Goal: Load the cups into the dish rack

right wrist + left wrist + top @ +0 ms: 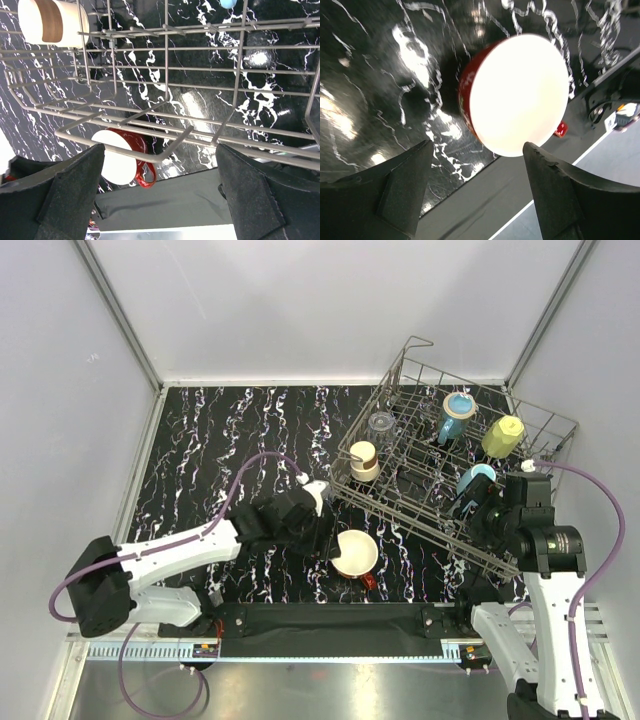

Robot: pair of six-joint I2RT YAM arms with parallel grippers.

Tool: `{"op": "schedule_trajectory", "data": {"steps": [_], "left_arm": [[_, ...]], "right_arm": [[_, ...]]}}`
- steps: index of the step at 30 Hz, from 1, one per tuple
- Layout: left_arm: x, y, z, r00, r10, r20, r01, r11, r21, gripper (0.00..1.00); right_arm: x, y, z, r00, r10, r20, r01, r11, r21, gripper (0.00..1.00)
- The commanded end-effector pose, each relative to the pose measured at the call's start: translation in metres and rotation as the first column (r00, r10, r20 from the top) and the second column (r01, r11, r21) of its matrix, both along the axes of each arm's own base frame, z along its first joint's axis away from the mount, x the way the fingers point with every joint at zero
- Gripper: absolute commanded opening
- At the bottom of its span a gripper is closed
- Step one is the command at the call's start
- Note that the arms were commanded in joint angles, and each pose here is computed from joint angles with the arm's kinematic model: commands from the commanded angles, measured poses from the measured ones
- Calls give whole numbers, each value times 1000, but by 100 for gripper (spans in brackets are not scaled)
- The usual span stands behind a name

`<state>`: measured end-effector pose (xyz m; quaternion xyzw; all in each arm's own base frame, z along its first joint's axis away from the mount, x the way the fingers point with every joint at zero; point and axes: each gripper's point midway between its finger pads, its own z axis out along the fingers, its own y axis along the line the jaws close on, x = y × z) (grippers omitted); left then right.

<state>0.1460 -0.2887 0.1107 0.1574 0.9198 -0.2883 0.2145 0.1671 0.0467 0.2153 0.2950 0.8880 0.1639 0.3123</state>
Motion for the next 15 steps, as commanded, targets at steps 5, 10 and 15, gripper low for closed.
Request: {"op": "schedule_trajectory", "data": {"steps": [5, 10, 15], "left_arm": [[5, -12, -13, 999, 30, 19, -30, 1000, 1, 77], [7, -16, -20, 999, 33, 16, -33, 999, 14, 75], [9, -18, -30, 999, 30, 11, -30, 999, 35, 71]], "right_arm": [[-7, 1, 13, 999, 20, 36, -20, 1000, -4, 100], [-10, 1, 10, 1000, 15, 26, -15, 1000, -2, 100], [-12, 0, 10, 1000, 11, 24, -11, 1000, -3, 100]]}}
